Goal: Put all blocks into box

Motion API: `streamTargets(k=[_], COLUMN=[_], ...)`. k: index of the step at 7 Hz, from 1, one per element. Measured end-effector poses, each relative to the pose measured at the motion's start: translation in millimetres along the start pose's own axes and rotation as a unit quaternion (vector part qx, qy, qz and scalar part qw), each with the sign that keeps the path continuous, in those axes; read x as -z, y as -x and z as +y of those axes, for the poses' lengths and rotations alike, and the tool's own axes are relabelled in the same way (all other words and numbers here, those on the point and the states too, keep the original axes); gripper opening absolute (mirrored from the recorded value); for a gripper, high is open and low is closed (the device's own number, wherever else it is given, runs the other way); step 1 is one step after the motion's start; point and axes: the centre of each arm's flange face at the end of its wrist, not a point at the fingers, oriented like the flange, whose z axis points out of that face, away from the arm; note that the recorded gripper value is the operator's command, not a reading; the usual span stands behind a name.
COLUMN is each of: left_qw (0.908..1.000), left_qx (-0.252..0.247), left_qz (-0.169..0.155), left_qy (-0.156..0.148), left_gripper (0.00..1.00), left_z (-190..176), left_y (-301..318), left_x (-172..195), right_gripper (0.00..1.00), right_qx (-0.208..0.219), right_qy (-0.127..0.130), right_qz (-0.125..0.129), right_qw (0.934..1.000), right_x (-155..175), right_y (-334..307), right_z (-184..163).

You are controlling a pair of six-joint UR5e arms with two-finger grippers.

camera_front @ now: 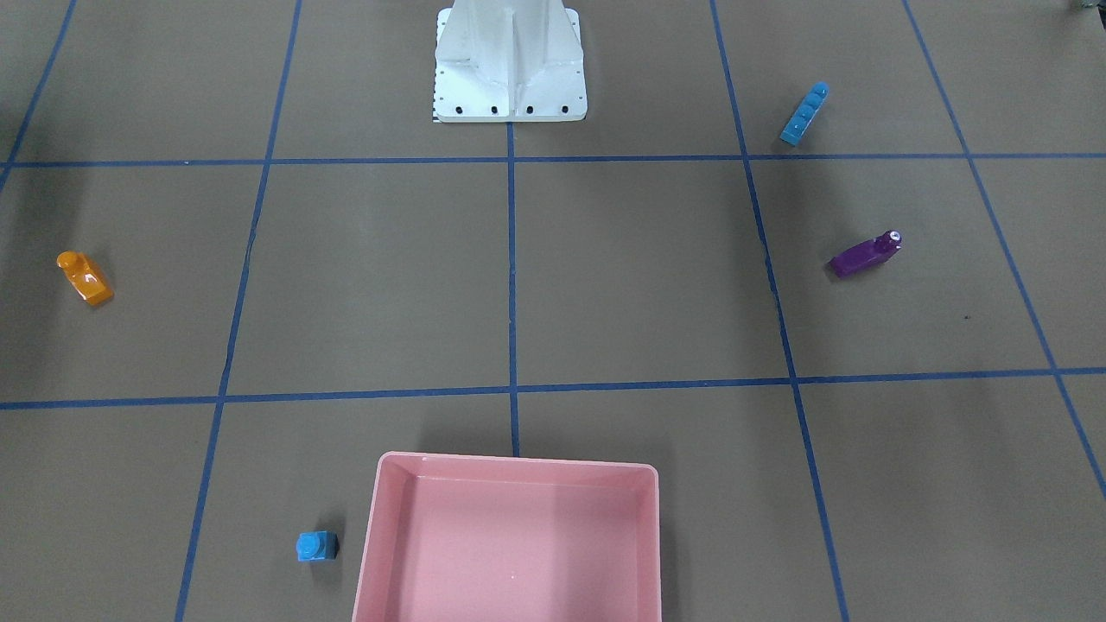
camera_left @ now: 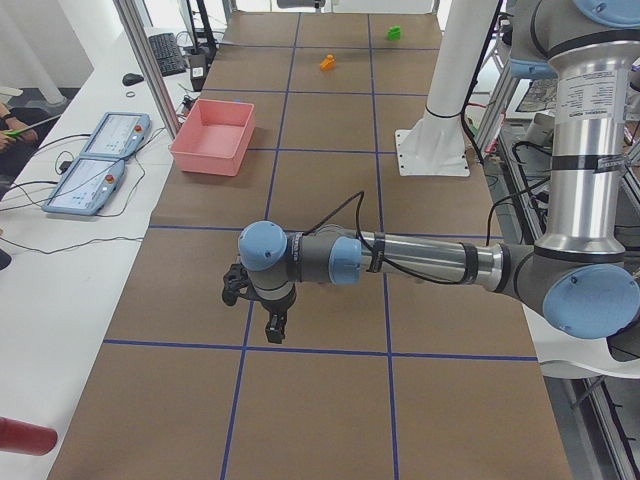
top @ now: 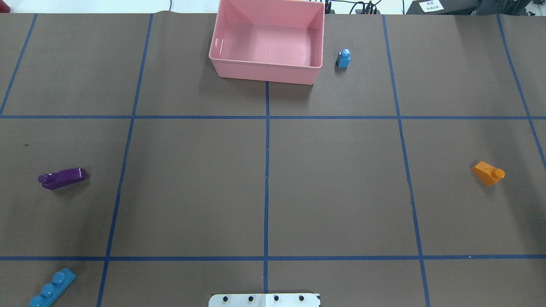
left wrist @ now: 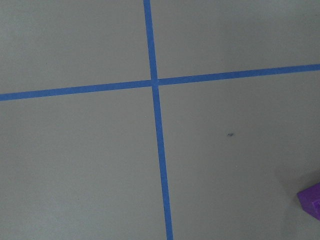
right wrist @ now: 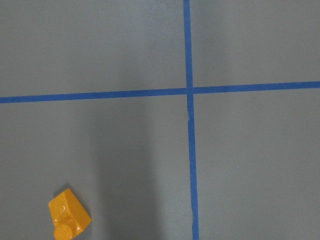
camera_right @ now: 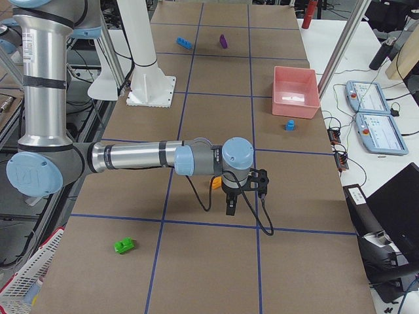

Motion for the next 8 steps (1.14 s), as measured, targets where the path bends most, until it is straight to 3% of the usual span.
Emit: streamTargets(k=[3, 6, 8], left_qw=[0.9995, 0.9978, 0.9967], left_qx=[-0.023, -0.054, -0.065], left_qz=[0.0, 0.001, 0.003], left_qy=[-0.021, -0.039, -0.047], left_gripper=[1.0, 1.0, 1.0], left_z=[-19, -30, -36], left_y=[-20, -46, -55], left_x=[20, 26, 31], right_gripper=[1.0, 1.0, 1.0], right_qx=[0.119, 0.222, 0.254], right_qy=[-0.023, -0.025, -0.02], right_qz=[-0.018, -0.031, -0.035], right_qw=[0.9924, 0.9742, 0.9664], right_x=[-38, -93, -113], right_y=[81, 193, 216], right_z=[-12, -7, 7])
